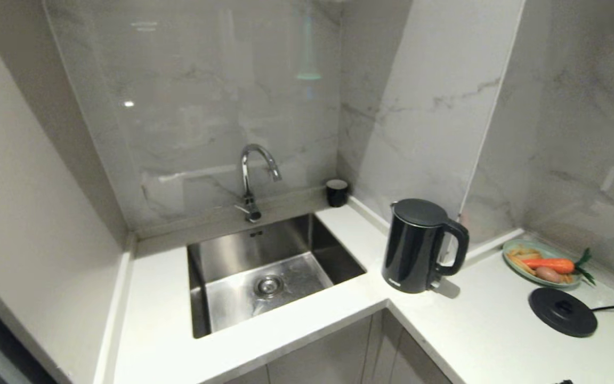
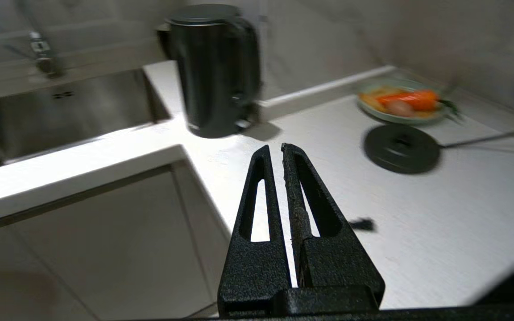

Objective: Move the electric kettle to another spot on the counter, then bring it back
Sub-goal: Grab the kettle

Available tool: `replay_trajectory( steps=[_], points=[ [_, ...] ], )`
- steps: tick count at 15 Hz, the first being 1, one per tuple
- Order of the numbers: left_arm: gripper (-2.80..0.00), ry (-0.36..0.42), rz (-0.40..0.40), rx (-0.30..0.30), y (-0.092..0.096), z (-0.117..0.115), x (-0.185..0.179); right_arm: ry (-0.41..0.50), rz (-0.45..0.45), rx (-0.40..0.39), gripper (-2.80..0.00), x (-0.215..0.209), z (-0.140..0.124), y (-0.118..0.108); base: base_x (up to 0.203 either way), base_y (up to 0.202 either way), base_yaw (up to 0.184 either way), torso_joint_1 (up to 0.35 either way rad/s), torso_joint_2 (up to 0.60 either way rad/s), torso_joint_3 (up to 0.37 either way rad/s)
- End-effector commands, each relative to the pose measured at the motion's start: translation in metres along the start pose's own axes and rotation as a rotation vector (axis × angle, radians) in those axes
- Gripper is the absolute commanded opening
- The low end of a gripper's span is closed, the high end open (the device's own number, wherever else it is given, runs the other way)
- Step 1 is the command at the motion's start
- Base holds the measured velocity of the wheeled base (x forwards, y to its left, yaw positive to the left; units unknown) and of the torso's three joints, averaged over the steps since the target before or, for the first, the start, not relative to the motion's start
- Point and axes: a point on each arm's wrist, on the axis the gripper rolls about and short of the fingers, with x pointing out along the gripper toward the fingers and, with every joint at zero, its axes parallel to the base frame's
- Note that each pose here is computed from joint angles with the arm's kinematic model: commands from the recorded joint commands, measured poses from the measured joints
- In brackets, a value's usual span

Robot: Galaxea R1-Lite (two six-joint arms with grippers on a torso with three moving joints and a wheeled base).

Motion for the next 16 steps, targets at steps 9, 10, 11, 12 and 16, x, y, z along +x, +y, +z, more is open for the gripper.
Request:
replay_trajectory(
  steps=[9,10,11,12,16],
  points=[
    [-2.8,0.003,0.001,0.0,0.0,-0.0003,0.0002,0.0,0.001,0.0,-2.8,0.0,0.0,0.0,0.003,0.008,-0.175,0.0,0.01,0.005],
    [-2.8,0.003,0.001,0.0,0.0,-0.0003,0.0002,0.0,0.001,0.0,-2.8,0.0,0.0,0.0,0.0,0.011,-0.178,-0.007,0.01,0.017],
    [-2.8,0.003,0.001,0.0,0.0,-0.0002,0.0002,0.002,0.001,0.0,-2.8,0.0001,0.0,0.0,0.001,0.006,-0.172,0.004,0.01,0.004],
    [-2.8,0.002,0.001,0.0,0.0,0.0,0.0001,0.001,0.001,0.0,-2.8,0.0001,0.0,0.0,0.002,0.013,-0.173,0.007,0.0,0.002],
    [-2.8,0.003,0.001,0.0,0.0,-0.0003,0.0002,0.0,0.001,0.0,-2.8,0.0,0.0,0.0,0.002,0.007,-0.172,-0.003,0.01,0.003]
  ],
)
